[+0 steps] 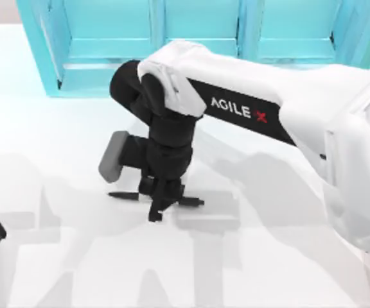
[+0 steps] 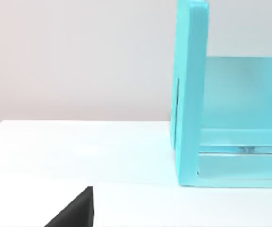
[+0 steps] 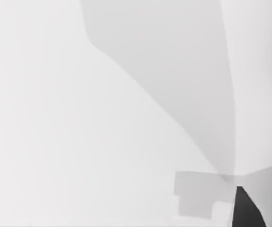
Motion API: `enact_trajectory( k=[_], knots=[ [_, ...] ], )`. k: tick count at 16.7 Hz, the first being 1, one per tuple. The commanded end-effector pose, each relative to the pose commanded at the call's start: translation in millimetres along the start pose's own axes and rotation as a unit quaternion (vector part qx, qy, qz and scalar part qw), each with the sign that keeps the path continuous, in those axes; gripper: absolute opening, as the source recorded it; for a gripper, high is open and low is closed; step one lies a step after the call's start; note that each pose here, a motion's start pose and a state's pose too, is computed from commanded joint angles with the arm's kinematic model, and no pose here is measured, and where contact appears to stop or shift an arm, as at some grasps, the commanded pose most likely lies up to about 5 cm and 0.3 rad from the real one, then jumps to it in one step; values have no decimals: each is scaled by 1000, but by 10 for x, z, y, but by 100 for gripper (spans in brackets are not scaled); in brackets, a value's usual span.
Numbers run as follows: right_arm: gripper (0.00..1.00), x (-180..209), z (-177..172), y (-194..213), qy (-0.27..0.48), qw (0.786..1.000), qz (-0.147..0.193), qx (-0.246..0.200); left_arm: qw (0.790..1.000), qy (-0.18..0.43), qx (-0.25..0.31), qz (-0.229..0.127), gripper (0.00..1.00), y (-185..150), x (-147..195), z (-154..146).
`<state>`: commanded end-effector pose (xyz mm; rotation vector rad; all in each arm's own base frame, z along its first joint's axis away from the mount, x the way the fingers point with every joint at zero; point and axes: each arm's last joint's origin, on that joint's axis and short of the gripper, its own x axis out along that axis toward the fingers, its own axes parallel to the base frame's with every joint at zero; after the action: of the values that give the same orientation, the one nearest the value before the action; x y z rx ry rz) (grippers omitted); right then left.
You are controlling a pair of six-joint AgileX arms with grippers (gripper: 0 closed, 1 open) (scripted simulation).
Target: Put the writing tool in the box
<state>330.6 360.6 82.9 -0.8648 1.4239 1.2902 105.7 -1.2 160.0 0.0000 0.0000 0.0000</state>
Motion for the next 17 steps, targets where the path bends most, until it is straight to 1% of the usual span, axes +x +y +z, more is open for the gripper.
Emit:
enact_trajectory(
  k=[1,2,6,8,11,13,17],
  knots=[
    [0,0,0,0,0,1000,0,0,1000,0,0,0,100,0,0,0],
    [0,-377,-35,-44,-21,999,-48,-8,1000,0,0,0,100,0,0,0],
    [0,-446,0,-28,-12,999,-43,-8,1000,0,0,0,100,0,0,0],
    [0,-604,33,-7,-10,999,-43,-6,1000,0,0,0,100,0,0,0],
    [0,-984,75,72,-24,998,-52,-8,1000,0,0,0,100,0,0,0],
    [0,-1174,61,143,-25,998,-52,-8,1000,0,0,0,100,0,0,0],
    [0,-1336,21,228,-21,999,-49,-8,1000,0,0,0,100,0,0,0]
  ],
)
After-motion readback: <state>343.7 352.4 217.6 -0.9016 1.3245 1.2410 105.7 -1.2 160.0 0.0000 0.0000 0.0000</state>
